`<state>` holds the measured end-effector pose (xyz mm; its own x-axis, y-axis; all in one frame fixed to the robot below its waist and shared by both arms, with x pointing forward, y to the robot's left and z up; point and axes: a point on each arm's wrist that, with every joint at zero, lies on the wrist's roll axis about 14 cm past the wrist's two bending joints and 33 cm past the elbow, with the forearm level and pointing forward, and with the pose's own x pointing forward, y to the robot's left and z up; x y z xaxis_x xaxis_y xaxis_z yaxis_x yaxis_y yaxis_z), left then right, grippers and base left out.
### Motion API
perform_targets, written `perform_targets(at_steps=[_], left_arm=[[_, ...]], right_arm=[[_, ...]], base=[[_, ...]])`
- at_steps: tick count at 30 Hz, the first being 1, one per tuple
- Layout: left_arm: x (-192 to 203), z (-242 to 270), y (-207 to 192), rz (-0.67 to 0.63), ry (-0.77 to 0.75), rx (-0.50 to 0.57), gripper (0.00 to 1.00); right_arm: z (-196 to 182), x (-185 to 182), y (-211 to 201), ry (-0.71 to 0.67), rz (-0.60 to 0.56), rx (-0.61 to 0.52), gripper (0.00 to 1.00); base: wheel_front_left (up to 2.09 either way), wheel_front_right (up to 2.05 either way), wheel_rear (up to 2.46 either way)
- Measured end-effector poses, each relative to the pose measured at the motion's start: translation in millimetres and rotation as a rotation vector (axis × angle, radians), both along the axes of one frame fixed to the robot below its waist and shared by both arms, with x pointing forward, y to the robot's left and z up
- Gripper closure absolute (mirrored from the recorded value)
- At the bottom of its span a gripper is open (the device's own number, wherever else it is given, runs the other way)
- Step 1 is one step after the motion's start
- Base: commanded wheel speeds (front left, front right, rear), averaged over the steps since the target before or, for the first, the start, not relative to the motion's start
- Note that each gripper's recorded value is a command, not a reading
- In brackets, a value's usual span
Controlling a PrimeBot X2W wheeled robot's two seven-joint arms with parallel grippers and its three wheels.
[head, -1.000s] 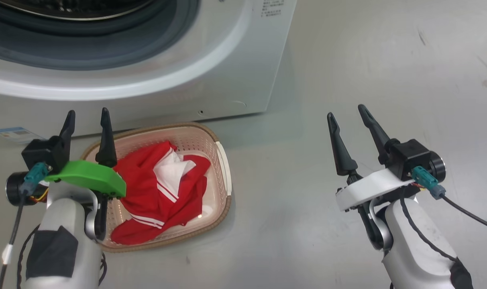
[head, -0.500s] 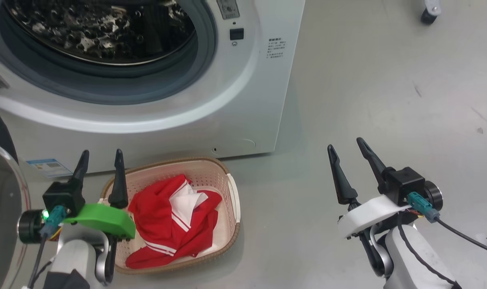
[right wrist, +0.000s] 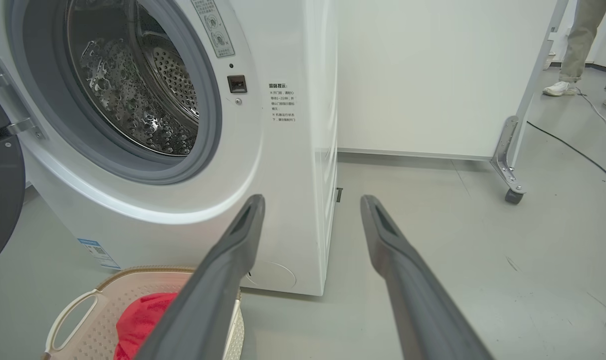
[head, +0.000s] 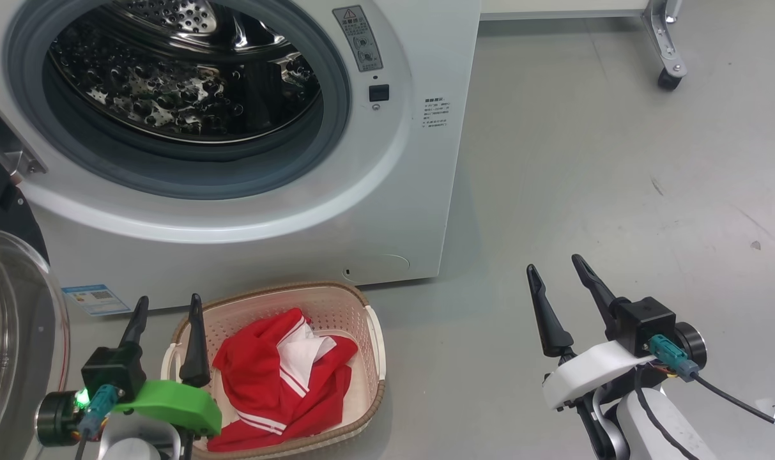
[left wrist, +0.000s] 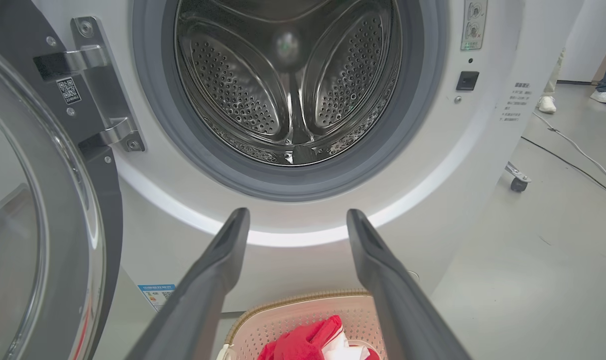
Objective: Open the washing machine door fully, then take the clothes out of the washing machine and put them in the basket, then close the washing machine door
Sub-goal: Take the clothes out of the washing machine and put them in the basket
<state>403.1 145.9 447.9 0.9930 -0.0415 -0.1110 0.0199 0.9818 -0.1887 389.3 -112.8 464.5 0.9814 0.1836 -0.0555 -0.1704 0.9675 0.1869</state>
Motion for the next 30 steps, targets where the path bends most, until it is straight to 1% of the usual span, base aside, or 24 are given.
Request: perform_targets(at_steps=[11, 30], left_arm=[[-18, 2, -3, -0.002, -0.006, 0.006, 0.00], [-33, 10, -6, -0.004, -0.014, 0.003, 0.00]], right_arm=[[3, -8, -1, -0.008, -0.004, 0.002, 0.00], [8, -13, -2, -0.023, -0.008, 0.004, 0.00]], base=[[0.00, 0.00, 0.00], [0.00, 0.00, 0.00]])
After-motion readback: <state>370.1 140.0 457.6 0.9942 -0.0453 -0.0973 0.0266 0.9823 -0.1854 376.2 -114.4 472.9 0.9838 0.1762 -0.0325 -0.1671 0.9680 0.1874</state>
